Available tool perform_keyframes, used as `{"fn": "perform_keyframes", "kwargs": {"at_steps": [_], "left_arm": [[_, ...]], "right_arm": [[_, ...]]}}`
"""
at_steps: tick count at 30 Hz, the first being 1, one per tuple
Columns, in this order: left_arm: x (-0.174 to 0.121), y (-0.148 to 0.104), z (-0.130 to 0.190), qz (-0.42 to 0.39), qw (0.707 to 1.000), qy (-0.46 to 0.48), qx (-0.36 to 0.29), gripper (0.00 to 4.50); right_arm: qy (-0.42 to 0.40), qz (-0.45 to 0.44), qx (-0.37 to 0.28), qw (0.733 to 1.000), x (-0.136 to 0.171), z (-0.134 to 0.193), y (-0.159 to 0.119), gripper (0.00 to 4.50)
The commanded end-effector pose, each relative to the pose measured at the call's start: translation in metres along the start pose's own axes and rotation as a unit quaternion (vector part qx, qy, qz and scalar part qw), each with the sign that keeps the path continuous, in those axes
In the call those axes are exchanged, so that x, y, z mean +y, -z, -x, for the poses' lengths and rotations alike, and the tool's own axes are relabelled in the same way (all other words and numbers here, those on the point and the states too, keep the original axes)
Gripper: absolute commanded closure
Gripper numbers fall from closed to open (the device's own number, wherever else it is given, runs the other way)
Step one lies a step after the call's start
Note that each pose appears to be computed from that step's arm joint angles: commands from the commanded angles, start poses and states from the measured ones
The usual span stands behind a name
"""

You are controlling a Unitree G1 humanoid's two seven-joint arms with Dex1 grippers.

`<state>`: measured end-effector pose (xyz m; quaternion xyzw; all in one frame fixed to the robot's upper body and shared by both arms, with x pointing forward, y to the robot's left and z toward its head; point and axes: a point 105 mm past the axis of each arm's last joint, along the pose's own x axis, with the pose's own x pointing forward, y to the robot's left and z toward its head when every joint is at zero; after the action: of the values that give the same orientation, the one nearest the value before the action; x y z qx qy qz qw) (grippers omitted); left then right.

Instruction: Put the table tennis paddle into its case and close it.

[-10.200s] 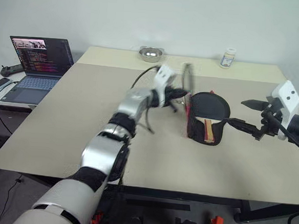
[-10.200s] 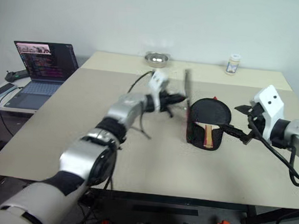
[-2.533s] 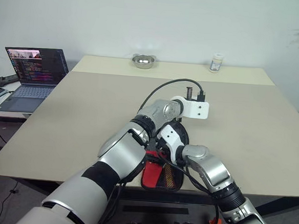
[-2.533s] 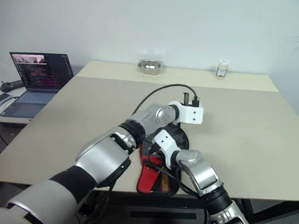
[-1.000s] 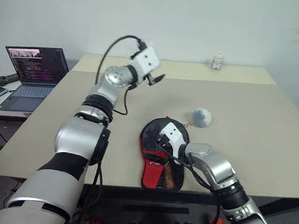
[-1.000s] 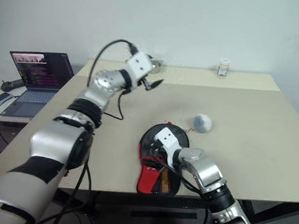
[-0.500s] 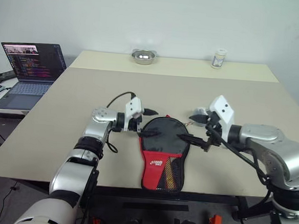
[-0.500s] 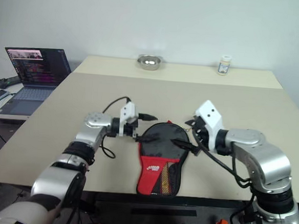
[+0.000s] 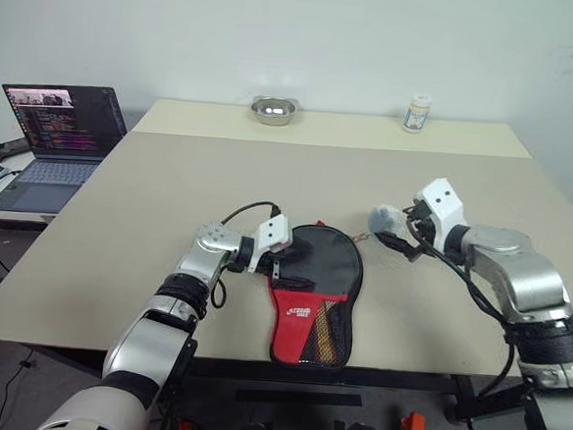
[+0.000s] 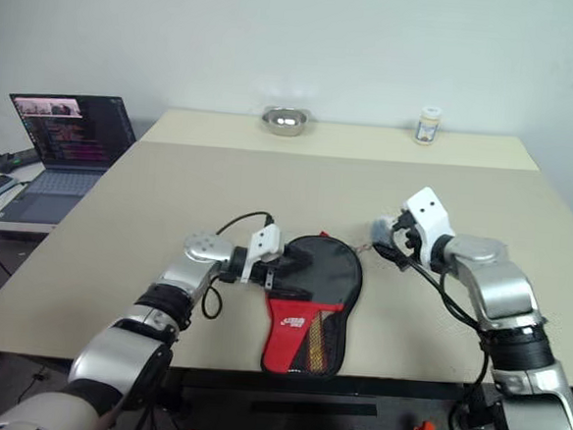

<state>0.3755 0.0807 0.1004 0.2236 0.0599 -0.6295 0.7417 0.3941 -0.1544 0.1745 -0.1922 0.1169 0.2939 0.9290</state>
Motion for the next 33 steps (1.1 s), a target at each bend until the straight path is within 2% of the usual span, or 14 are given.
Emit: {"fn": "perform_keyframes", "kwargs": {"at_steps": [1,11,14,22,24,27,33], "left_arm": [[0.002,-0.003,-0.003,-0.01,1.0,-0.001,0.002,0.05],[-0.001,-0.002,-0.008,-0.014,1.0,0.004,0.004,0.05],[-0.003,0.001,-0.008,-0.013,1.0,0.007,0.008,0.0],[-0.01,0.013,-0.008,-0.002,1.0,0.017,0.022,0.0],[-0.01,0.016,-0.01,0.003,1.0,0.015,0.027,0.0],[-0.01,0.018,-0.013,0.007,0.999,0.013,0.029,0.0],[-0.01,0.017,-0.019,0.011,0.999,0.012,0.03,0.0]], "right_arm": [[0.02,0.017,-0.016,1.0,-0.01,-0.009,-0.009,0.0],[0.05,0.024,0.022,0.998,-0.027,-0.037,0.008,0.0],[0.068,0.017,0.02,0.997,-0.034,-0.037,0.008,0.6],[0.08,0.014,0.026,0.996,-0.04,-0.027,0.011,3.29],[0.083,0.019,0.032,0.996,-0.04,-0.021,0.012,3.72],[0.073,0.031,0.048,0.996,-0.035,-0.006,0.018,4.04],[0.028,0.069,0.097,0.992,-0.009,0.033,0.038,4.14]]}}
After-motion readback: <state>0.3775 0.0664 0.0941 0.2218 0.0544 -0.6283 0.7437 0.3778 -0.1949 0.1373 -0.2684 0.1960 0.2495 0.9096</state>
